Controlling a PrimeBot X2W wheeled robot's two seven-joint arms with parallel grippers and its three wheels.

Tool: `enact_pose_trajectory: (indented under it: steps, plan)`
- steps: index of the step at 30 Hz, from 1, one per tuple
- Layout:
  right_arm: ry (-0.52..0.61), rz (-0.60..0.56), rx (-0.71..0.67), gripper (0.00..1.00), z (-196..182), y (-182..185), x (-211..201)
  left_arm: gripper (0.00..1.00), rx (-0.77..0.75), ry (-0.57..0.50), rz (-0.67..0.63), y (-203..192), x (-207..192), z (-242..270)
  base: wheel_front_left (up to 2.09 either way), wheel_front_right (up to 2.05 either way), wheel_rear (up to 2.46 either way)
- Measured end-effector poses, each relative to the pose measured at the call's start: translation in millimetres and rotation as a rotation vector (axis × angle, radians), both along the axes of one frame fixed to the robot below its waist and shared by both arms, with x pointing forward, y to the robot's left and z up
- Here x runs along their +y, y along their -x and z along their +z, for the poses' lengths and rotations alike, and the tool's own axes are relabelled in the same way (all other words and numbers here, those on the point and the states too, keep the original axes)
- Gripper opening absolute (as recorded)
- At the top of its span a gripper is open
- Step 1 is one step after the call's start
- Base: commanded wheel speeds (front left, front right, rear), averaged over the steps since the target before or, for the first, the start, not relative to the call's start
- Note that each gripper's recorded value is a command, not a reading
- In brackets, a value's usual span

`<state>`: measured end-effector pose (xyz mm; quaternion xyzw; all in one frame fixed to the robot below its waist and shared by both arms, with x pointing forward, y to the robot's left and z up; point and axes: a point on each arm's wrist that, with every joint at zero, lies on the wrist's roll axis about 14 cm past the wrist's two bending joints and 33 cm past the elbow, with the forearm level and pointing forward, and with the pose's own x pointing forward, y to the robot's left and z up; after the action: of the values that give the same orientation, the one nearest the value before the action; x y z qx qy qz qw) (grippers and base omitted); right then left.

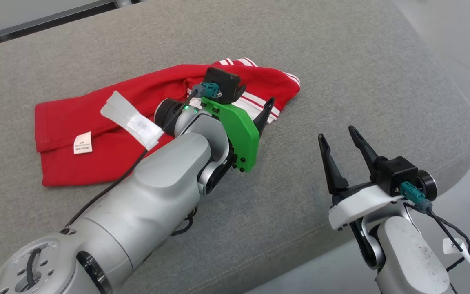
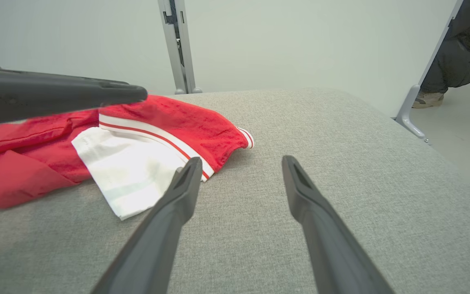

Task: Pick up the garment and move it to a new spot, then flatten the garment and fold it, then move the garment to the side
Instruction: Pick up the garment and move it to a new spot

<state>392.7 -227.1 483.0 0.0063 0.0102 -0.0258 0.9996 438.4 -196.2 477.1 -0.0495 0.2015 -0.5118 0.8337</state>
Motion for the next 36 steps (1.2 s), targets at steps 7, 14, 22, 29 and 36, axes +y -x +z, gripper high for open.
enact_pose_trajectory:
  steps: [7, 14, 22, 29, 36]
  plan:
    - [-0.038, 0.025, 0.069, 1.0, -24, -3, 12, 1.0, -0.078, 0.048, 0.117, -21, 34, 16, 0.0, 0.0, 0.0]
    - [-0.086, 0.103, 0.12, 1.0, -37, -17, 43, 1.0, -0.069, 0.048, 0.334, -27, 105, -1, 0.0, 0.0, 0.0]
    - [-0.151, 0.16, 0.155, 1.0, -46, -29, 70, 1.0, -0.05, 0.058, 0.589, -22, 189, -10, 0.0, 0.0, 0.0]
    - [-0.204, 0.176, 0.207, 1.0, -57, -35, 83, 1.0, -0.04, 0.076, 0.76, 8, 243, -22, 0.0, 0.0, 0.0]
    - [-0.228, 0.156, 0.273, 1.0, -71, -41, 83, 1.0, -0.018, 0.098, 0.849, 35, 266, -30, 0.0, 0.0, 0.0]
